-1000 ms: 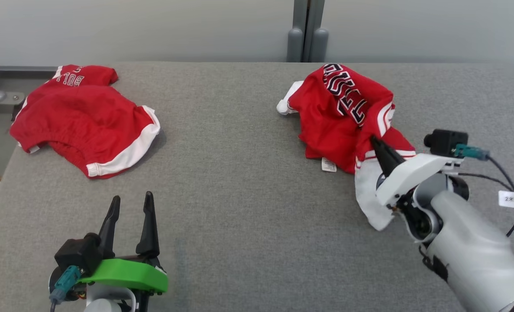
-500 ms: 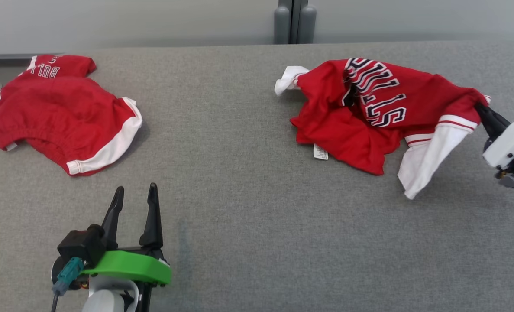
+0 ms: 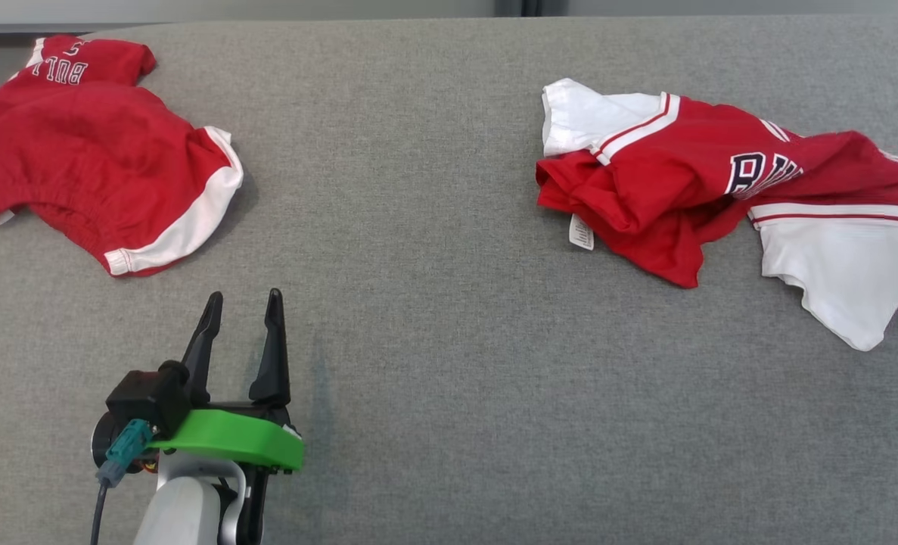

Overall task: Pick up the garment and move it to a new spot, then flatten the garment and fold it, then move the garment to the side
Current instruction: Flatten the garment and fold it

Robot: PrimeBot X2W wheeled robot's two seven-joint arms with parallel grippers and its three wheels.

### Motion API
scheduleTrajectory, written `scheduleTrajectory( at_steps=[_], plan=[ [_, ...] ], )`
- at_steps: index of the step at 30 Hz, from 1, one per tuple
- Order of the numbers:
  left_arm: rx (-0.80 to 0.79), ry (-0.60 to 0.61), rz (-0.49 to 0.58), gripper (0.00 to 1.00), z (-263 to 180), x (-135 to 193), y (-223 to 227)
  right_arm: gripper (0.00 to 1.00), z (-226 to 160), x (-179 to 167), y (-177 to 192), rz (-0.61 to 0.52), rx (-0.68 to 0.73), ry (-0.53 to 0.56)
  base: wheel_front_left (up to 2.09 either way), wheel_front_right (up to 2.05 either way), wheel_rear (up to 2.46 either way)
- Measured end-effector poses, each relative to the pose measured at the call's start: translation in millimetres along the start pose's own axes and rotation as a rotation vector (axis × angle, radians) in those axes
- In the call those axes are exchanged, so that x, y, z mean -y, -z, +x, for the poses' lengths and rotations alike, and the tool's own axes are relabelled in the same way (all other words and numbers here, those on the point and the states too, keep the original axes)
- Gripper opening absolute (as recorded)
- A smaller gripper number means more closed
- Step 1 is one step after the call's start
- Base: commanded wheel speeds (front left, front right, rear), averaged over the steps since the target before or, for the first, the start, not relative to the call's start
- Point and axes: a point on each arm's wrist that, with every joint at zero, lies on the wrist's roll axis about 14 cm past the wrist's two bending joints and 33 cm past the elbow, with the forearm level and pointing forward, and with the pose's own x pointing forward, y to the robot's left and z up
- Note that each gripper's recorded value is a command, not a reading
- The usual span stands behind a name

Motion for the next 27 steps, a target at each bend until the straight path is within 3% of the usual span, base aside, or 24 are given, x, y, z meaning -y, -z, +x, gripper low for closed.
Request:
scheduleTrajectory(
  at_steps=[4,8,13,16,19,27],
  plan=[
    [0.018,0.003,-0.001,1.0,-3.6,1.3,-6.7,1.0,-5.3,-13.7,-13.3,-0.073,0.087,-0.022,0.0,0.0,0.0],
    [0.027,0.006,-0.011,1.0,-13.9,3.8,-9.8,1.0,-23.6,-50.4,-44.7,-0.082,0.28,-0.122,0.0,0.0,0.0],
    [0.055,0.036,-0.027,1.0,-21.3,15.3,-18.8,1.0,-57.1,-88.2,-31.3,-0.076,0.363,-0.245,0.0,0.0,0.0],
    [0.071,0.055,-0.034,1.0,-24.2,22.7,-24.0,1.0,-75.7,-111.7,5.3,-0.03,0.322,-0.313,0.0,0.0,0.0],
    [0.082,0.075,-0.034,1.0,-24.8,30.3,-27.9,1.0,-88.1,-114.1,25.8,0.0,0.292,-0.324,0.0,0.0,0.0],
    [0.091,0.068,-0.035,1.0,-26.8,27.9,-30.9,1.0,-80.4,-155.4,69.1,0.022,0.084,-0.388,0.0,0.0,0.0]
  ],
)
